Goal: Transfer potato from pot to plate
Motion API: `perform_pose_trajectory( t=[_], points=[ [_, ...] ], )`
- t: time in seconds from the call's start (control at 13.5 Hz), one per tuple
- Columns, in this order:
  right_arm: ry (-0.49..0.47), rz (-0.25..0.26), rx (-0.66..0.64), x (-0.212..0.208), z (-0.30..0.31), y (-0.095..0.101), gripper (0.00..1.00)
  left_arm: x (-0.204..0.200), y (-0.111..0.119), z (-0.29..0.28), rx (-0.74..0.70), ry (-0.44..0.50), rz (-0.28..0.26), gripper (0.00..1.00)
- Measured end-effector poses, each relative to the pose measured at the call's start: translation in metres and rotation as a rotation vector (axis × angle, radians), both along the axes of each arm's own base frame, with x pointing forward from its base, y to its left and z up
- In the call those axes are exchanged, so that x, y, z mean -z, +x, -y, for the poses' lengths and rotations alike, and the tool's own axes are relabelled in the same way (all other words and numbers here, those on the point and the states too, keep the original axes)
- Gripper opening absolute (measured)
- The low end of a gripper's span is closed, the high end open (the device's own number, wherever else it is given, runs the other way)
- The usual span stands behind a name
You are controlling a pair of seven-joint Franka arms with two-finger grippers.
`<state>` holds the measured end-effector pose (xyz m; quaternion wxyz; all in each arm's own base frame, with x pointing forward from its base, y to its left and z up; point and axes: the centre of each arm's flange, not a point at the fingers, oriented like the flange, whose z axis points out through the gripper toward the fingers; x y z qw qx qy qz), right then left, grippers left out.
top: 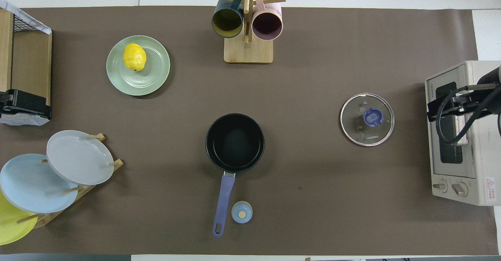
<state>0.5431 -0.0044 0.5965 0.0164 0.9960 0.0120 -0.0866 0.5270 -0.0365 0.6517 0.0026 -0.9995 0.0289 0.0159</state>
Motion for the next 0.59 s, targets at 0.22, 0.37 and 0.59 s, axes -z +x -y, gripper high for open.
perform_pose_trajectory(
  t=[0.22, 0.37, 0.59],
  points=[
    [0.0, 0.0, 0.0, 0.0, 0.0, 0.0, 1.0, 0.007, 0.004, 0.0, 0.0, 0.001, -0.004, 1.0],
    [0.0, 0.0, 0.0, 0.0, 0.0, 0.0, 1.0, 0.014, 0.006, 0.0, 0.0, 0.001, -0.005, 1.0],
    [0.0, 0.0, 0.0, 0.0, 0.0, 0.0, 1.0, 0.014, 0.006, 0.0, 0.0, 0.001, -0.004, 1.0]
  ],
)
